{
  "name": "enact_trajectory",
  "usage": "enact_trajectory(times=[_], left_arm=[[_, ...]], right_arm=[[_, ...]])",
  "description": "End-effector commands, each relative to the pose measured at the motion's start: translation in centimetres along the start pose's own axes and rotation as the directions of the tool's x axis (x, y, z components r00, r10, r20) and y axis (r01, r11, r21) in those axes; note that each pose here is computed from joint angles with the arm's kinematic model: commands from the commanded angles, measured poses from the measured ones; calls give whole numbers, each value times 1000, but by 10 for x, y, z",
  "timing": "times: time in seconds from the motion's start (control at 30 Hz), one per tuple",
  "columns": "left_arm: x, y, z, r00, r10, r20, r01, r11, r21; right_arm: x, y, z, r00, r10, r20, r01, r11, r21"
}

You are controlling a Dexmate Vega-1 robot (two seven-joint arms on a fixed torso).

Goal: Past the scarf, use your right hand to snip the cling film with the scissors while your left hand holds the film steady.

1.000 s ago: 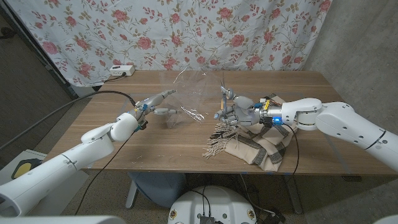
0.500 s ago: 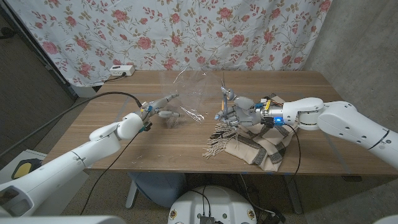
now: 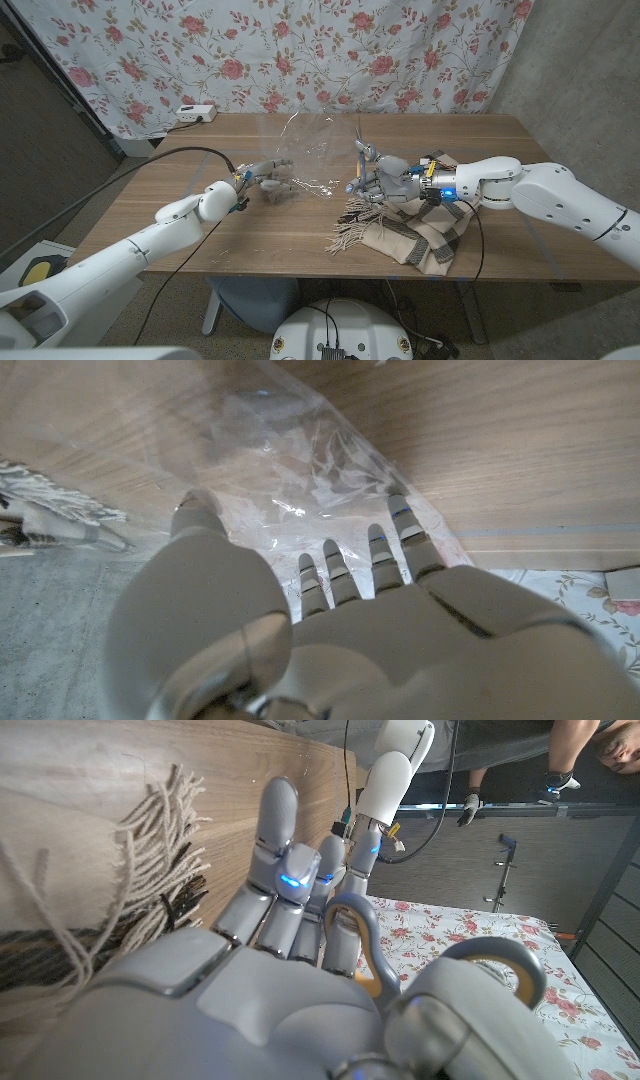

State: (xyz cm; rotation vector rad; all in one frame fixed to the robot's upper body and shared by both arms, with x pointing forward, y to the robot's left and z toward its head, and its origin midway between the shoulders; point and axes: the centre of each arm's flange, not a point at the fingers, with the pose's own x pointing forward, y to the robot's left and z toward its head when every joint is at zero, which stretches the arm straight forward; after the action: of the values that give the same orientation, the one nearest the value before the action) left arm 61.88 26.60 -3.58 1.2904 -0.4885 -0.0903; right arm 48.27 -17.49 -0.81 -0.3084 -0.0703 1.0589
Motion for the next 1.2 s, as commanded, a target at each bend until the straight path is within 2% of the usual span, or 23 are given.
enact_trajectory(times=[0.03,0.17,0.33,0.43,0.47,0.53,0.67,0.83,1.2], left_arm=[[5,-10,-2,1000,8,-22,-9,1000,-14],[2,-11,0,998,56,-14,-56,998,1],[-3,-11,0,984,177,4,-177,984,-12],[-8,-10,-3,956,293,15,-292,955,-38],[-8,-10,-3,955,295,17,-294,955,-39],[-12,-6,-2,932,362,23,-361,931,-50],[-17,-5,1,909,414,32,-413,909,-51],[-18,-2,5,901,433,39,-430,901,-56],[-17,0,11,898,436,58,-433,900,-56]], right_arm=[[-1,2,0,1000,-5,7,5,1000,1],[-2,3,0,1000,0,4,0,1000,2],[-1,4,0,1000,9,-8,-9,1000,4],[1,5,-2,1000,18,-25,-18,1000,2],[1,5,-2,1000,18,-25,-18,1000,2],[4,7,-4,998,33,-45,-32,999,11],[9,11,-11,997,58,-59,-56,998,24],[14,16,-17,992,90,-93,-88,996,26],[17,20,-22,982,116,-152,-113,993,25]])
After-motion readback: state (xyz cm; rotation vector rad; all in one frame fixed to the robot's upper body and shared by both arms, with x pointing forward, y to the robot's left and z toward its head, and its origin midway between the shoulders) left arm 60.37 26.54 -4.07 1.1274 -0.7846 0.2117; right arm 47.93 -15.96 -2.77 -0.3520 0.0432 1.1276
